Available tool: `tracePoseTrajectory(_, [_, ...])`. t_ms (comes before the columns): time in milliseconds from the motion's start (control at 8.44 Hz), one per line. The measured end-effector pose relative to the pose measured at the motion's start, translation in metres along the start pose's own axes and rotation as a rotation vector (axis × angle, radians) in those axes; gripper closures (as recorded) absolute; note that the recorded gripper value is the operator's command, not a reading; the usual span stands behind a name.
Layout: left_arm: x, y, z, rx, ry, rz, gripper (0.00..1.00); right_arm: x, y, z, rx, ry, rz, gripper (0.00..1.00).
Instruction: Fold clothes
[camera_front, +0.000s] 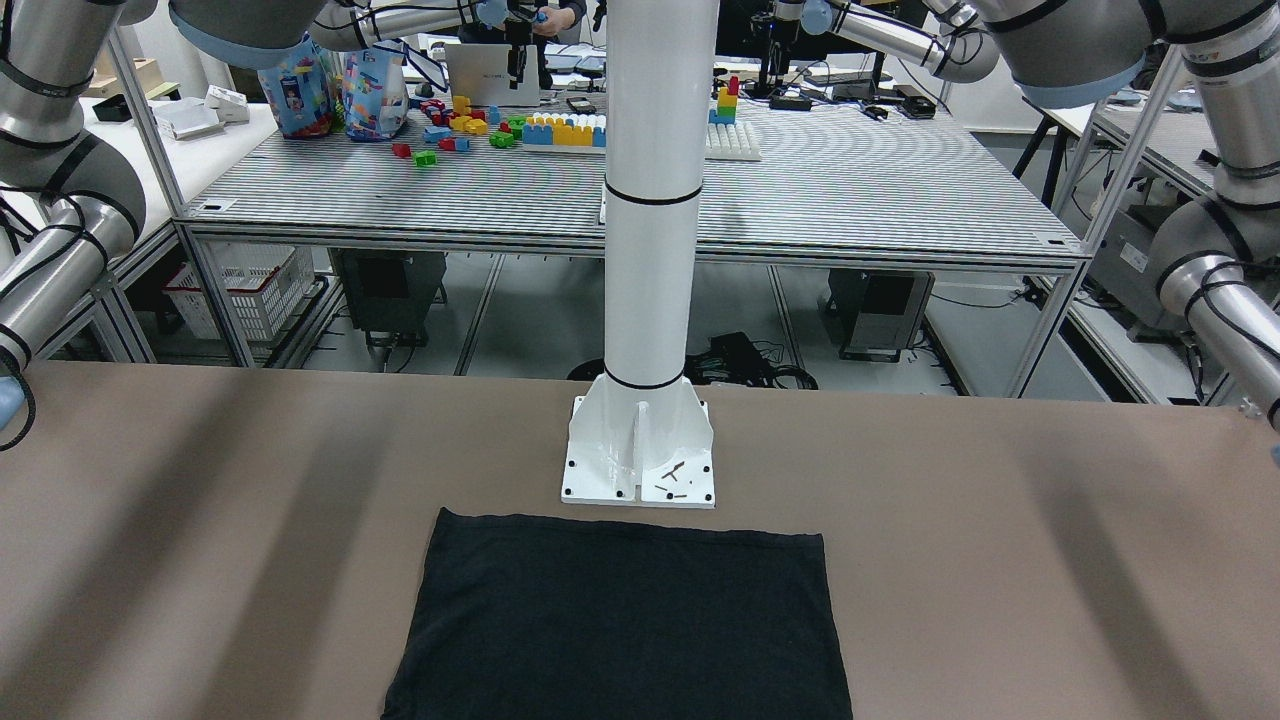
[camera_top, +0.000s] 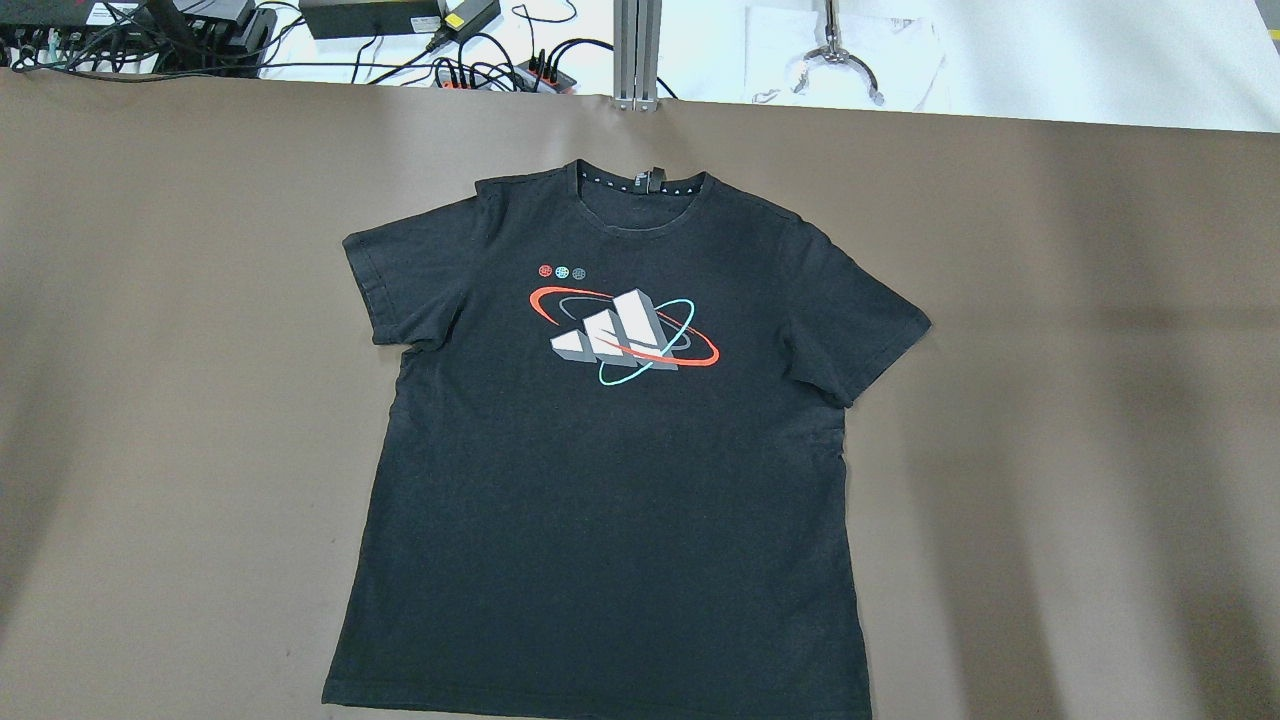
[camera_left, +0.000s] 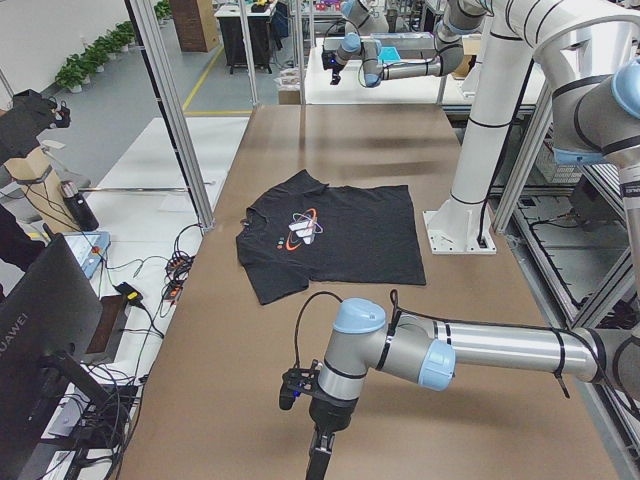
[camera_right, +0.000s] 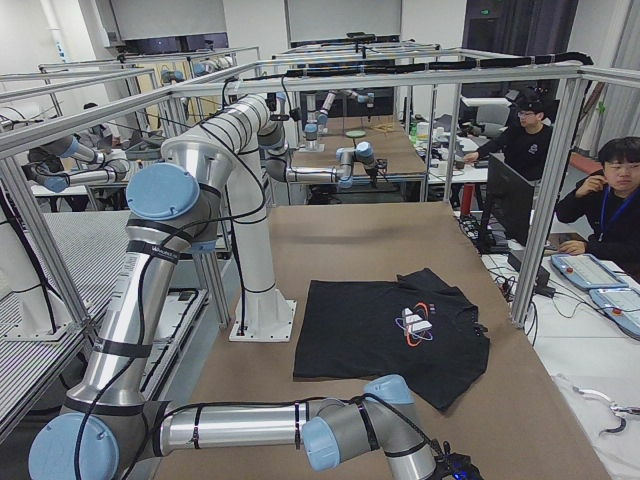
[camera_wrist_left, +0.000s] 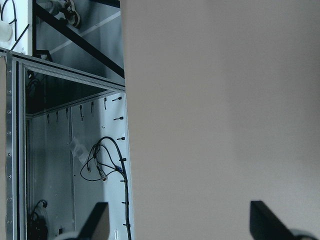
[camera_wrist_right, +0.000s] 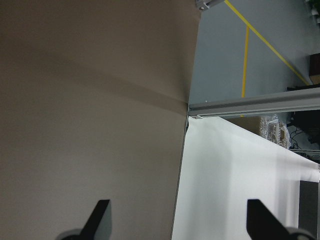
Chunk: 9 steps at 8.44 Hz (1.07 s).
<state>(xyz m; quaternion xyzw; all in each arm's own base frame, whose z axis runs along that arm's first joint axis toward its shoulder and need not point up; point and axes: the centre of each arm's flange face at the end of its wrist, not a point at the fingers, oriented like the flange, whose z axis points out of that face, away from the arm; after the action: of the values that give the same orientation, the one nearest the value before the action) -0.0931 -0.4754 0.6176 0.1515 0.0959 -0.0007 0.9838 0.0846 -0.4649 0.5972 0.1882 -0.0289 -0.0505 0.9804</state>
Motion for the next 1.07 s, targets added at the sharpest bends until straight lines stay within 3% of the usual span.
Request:
tracePoseTrajectory(355, [0.000, 0.001, 0.000, 0.000, -0.004, 0.006, 0.00, 0.000, -0.003, -0.018, -0.005, 0.000, 0.003, 0.05])
tracePoseTrajectory(1066, [0.000, 0.001, 0.000, -0.001, -0.003, 0.003, 0.00, -0.001, -0.003, -0.021, -0.006, -0.001, 0.003, 0.05])
